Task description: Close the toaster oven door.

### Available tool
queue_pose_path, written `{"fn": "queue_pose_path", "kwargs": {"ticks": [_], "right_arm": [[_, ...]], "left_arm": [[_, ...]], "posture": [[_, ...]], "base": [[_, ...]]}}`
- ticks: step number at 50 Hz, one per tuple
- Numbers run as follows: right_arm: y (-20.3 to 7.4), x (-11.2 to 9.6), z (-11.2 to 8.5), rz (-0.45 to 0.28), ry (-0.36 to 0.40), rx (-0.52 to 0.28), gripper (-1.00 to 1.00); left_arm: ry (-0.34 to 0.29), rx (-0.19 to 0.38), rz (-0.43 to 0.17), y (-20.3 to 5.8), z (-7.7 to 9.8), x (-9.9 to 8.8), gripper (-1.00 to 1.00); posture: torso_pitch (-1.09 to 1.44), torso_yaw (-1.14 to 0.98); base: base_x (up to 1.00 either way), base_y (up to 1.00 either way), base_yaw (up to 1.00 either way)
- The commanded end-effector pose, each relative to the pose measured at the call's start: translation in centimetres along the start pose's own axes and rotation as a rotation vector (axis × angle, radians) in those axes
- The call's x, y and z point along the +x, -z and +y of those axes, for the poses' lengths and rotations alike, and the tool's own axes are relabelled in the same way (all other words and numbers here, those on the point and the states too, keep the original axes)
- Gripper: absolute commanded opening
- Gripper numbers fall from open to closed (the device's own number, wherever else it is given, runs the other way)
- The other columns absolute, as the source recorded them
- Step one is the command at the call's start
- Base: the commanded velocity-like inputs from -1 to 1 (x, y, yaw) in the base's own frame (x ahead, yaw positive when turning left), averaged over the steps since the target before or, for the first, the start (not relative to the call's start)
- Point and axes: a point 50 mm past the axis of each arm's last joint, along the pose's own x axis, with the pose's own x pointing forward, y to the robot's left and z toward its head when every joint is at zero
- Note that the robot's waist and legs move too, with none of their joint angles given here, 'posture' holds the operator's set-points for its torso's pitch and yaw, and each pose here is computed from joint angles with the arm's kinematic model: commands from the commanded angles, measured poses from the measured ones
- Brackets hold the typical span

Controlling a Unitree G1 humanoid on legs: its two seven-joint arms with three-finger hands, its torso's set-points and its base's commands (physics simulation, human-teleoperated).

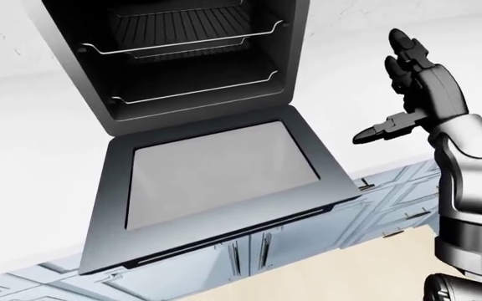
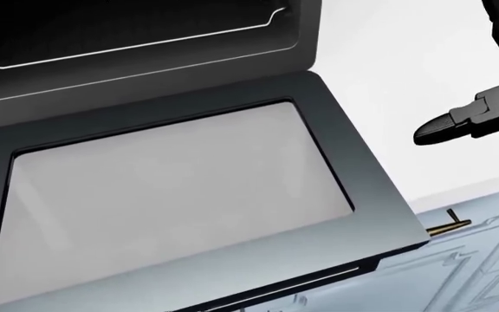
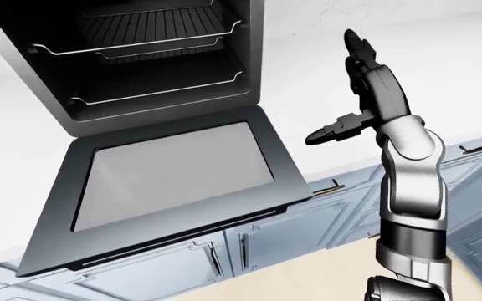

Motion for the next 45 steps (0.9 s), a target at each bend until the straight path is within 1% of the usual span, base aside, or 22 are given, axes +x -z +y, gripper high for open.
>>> {"fn": "queue_pose_path", "kwargs": {"ticks": [1,5,10,20,26,35,45], "right_arm": [[-2.0,-0.1,-0.7,-0.084,0.021,-0.035,1.00],[-1.4,-0.5,0.0,-0.077,-0.008,-0.038,1.00],[-1.4,-0.6,0.2,-0.074,-0.025,-0.035,1.00],[-1.2,-0.8,0.5,-0.068,-0.040,-0.031,1.00],[-1.0,-1.1,1.0,-0.064,-0.061,-0.029,1.00],[-1.3,-1.2,1.4,-0.066,-0.081,-0.027,1.00],[-0.8,-1.3,1.7,-0.061,-0.092,-0.047,1.00]], "left_arm": [[0.008,0.016,-0.093,-2.1,-0.1,0.0,1.00],[0.007,0.017,-0.093,-2.0,0.0,0.0,1.00],[0.008,0.017,-0.093,-2.1,0.0,0.0,1.00],[0.006,0.017,-0.093,-2.1,0.0,0.0,1.00],[0.007,0.017,-0.093,-2.1,0.0,0.0,1.00],[0.007,0.016,-0.093,-2.1,0.0,0.0,1.00],[0.006,0.014,-0.096,-2.3,0.1,0.0,1.00]], "posture": [[0.00,0.00],[0.00,0.00],[0.00,0.00],[0.00,0.00],[0.00,0.00],[0.00,0.00],[0.00,0.00]], "base": [[0.00,0.00,0.00],[0.00,0.00,0.00],[0.00,0.00,0.00],[0.00,0.00,0.00],[0.00,0.00,0.00],[0.00,0.00,0.00],[0.00,0.00,0.00]]}}
